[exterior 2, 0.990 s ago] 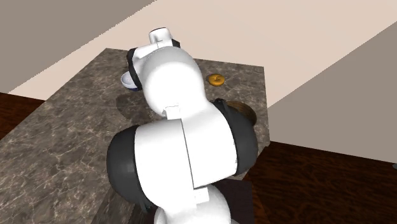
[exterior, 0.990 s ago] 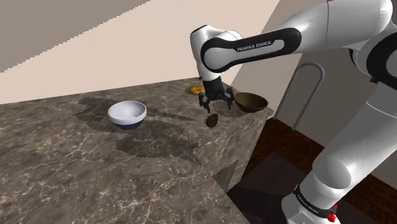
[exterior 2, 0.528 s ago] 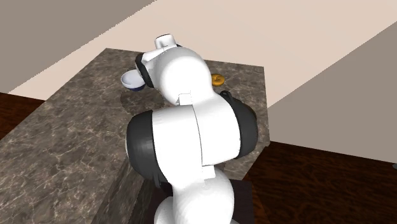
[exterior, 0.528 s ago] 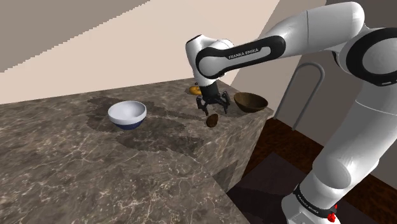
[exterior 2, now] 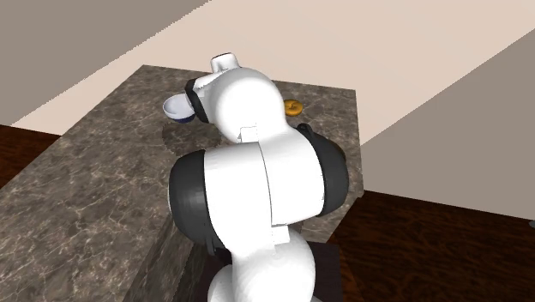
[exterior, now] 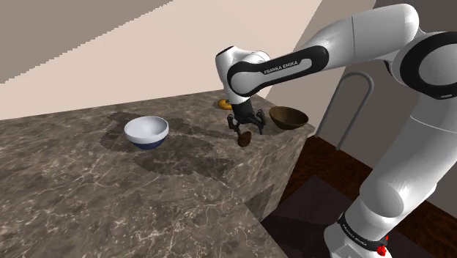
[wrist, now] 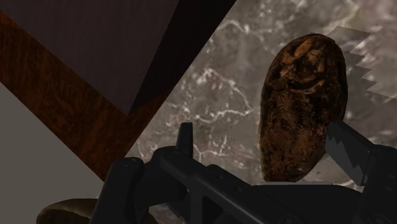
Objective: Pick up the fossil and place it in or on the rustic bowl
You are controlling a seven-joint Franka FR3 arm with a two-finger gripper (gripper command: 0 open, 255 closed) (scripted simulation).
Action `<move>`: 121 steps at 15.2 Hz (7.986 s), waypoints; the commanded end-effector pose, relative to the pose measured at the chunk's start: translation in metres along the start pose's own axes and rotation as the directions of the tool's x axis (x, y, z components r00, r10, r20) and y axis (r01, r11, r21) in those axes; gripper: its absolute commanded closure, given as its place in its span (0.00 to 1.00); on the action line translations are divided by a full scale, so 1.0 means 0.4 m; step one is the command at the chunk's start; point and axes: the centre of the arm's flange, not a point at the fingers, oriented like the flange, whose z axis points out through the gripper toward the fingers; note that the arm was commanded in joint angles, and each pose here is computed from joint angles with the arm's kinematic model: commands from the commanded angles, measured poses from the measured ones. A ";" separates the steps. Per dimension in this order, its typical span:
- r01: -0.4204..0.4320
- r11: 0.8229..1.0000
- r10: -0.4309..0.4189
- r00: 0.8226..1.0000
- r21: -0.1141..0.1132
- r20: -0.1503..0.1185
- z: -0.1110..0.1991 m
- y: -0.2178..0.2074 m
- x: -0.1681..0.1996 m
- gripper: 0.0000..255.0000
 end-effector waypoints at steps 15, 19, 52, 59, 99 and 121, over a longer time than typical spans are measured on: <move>0.021 0.927 -0.050 0.996 0.376 0.067 -0.017 0.139 0.079 0.00; 0.021 0.892 -0.063 0.995 0.452 0.079 0.023 0.151 0.093 0.00; 0.021 0.892 -0.063 0.995 0.452 0.079 -0.055 0.184 0.099 1.00; 0.021 0.892 -0.063 0.995 0.452 0.079 -0.139 0.222 0.107 1.00; 0.400 0.816 -0.307 0.912 0.417 -0.273 0.016 0.131 -0.096 1.00; 0.100 0.890 -0.130 0.991 0.446 0.037 0.043 0.071 0.111 0.00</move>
